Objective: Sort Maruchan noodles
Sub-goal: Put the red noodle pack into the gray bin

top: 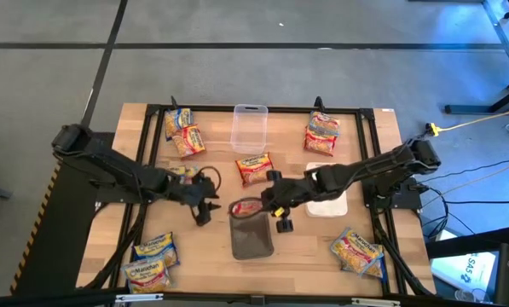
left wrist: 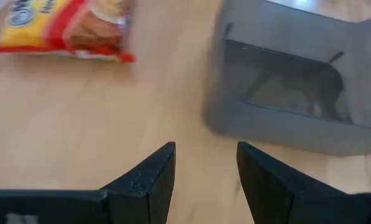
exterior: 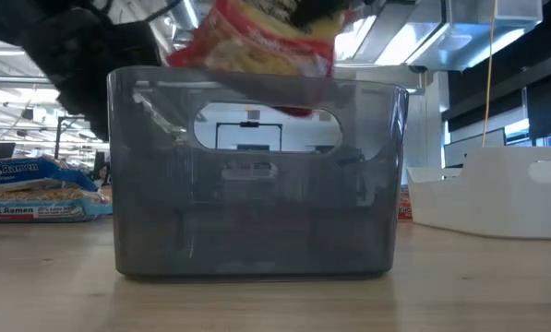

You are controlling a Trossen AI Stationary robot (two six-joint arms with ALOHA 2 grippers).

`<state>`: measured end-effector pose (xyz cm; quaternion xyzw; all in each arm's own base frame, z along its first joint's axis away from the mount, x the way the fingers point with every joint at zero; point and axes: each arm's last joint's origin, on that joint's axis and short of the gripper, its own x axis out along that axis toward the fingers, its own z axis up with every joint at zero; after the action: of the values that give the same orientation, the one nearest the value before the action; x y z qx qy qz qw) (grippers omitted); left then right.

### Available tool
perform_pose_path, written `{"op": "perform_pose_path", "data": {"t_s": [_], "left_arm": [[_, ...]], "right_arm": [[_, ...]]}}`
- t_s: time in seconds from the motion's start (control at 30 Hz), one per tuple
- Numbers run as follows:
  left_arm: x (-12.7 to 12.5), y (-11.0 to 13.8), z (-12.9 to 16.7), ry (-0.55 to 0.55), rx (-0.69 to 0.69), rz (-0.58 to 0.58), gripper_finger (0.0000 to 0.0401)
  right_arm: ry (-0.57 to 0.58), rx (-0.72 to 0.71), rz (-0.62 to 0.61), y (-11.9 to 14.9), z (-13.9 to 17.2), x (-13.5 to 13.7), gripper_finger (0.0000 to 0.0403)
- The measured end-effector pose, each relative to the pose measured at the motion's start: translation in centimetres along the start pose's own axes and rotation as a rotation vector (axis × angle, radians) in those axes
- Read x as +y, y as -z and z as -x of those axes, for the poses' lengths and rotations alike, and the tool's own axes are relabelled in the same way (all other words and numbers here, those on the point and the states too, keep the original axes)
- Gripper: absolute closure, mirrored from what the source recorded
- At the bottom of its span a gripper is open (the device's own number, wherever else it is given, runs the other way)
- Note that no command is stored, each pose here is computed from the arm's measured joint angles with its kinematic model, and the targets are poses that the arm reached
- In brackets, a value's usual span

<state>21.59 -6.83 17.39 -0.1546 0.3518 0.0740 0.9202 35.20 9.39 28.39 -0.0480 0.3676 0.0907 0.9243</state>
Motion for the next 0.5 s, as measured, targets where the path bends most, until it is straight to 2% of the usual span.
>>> {"op": "perform_pose_path", "data": {"t_s": [0.17, 0.3, 0.5], "left_arm": [[-1.7, 0.8, -1.8, 0.047, -0.051, -0.029, 0.0236], [-1.7, 1.2, -3.3, 0.013, -0.065, -0.027, 0.0236], [-1.0, 0.7, -4.0, -0.040, -0.115, 0.003, 0.0236]], "right_arm": [[0.010, 0.019, -0.003, 0.4, -1.6, 0.5, 0.0324], [0.029, 0.007, -0.013, 0.3, -1.7, 0.4, 0.0322], [0.057, 0.007, 0.011, 0.2, -1.6, 0.2, 0.0323]]}}
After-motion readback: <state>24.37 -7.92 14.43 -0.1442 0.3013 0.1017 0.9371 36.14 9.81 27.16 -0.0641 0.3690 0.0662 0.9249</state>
